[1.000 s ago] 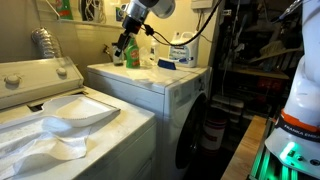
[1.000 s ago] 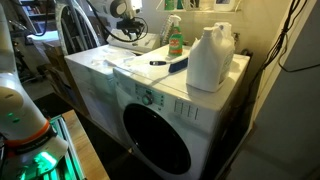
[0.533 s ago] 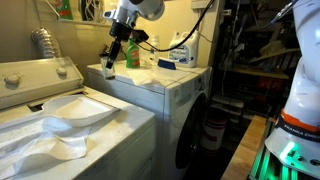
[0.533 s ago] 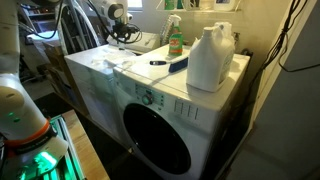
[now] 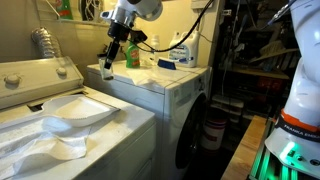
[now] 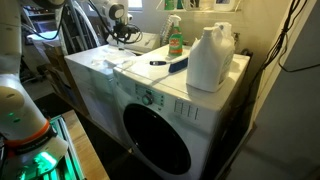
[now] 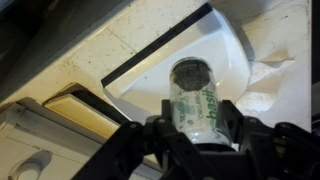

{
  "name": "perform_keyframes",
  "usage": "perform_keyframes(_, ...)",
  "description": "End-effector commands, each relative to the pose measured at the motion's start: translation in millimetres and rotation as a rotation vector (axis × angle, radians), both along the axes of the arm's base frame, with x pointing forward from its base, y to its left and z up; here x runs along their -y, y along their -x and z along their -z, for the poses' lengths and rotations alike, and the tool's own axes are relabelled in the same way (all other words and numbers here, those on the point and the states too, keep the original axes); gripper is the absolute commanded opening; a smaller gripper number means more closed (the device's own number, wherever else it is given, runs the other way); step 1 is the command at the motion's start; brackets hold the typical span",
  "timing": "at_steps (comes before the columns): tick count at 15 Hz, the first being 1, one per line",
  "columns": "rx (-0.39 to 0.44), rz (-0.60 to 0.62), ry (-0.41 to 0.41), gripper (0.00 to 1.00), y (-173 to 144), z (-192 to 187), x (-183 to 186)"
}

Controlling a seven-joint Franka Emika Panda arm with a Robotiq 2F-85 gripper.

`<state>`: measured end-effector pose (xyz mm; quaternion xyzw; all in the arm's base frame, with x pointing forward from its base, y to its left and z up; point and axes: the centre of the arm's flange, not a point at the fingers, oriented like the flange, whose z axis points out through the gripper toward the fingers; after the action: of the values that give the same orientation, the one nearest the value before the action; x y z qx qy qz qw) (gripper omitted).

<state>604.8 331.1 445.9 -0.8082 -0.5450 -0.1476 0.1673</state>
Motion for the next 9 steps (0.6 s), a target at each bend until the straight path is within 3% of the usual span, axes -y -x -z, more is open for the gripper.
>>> perform_keyframes(1,0.003,-0.015,0.018,0.27,-3.0,1.2,-9.3)
perform_keyframes(9,0.067,-0.133,0.067,0.27,-24.5,24.8,-96.5)
